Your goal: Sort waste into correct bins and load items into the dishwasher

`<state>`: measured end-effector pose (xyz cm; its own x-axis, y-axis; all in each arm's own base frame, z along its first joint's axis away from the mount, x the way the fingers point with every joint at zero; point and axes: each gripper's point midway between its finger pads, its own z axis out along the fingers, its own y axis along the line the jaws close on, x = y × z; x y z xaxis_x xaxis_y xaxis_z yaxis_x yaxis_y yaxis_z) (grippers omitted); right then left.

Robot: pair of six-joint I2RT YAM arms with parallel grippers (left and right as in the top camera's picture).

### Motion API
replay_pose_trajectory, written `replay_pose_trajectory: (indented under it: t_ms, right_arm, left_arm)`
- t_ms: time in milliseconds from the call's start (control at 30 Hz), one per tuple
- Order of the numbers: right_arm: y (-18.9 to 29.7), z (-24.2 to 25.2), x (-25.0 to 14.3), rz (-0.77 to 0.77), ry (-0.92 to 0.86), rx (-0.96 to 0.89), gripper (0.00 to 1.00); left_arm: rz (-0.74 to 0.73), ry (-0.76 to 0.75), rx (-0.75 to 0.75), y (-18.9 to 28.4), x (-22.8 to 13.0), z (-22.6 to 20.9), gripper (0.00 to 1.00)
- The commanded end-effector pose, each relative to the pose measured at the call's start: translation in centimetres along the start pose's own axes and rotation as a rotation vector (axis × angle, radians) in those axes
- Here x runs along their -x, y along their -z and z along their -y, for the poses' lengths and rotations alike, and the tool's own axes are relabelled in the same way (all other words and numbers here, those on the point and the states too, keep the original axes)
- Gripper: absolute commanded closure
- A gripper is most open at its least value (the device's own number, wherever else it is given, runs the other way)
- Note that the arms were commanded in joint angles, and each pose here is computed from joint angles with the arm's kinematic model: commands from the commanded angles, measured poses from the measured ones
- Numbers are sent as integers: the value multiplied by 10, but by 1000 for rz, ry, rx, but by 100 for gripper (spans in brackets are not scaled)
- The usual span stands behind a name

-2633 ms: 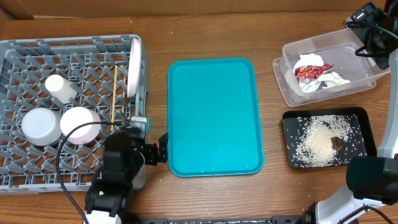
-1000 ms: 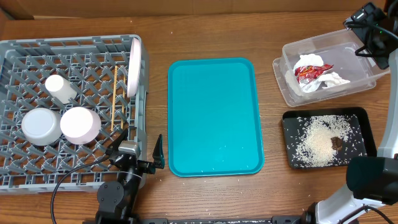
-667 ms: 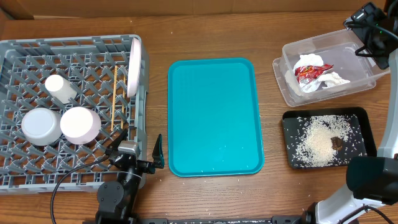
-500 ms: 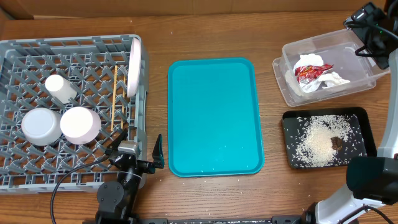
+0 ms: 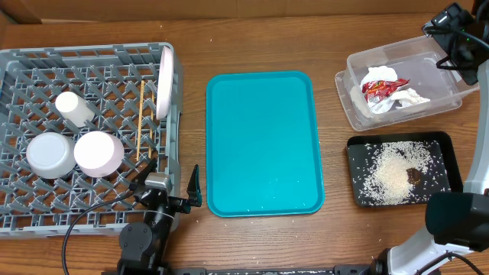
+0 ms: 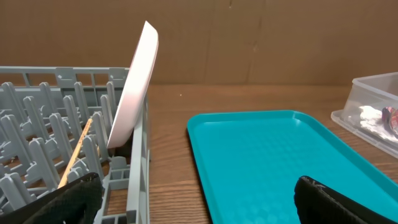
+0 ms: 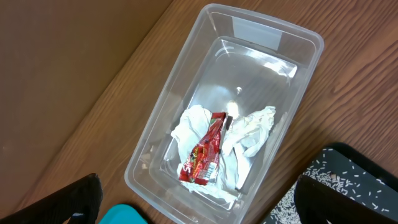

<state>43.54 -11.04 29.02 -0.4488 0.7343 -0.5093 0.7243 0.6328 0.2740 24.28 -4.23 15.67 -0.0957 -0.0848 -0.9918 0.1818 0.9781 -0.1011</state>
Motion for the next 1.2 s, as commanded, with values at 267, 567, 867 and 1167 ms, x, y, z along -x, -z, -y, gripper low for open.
replay_pose_trajectory:
  t_ms: [267, 567, 867, 1167]
  right_arm:
    - [1, -1, 1, 8, 4, 4, 0]
    - [-1, 4, 2, 16, 6, -26, 0]
    - [22, -13, 17, 122, 87, 32, 0]
    - [73, -63, 17, 315, 293, 231, 0]
  left_arm:
    - [7, -15, 17, 0, 0, -3, 0]
    - [7, -15, 17, 0, 0, -3, 0]
    - [7, -15, 17, 0, 0, -3, 0]
    - [7, -15, 17, 0, 0, -3, 0]
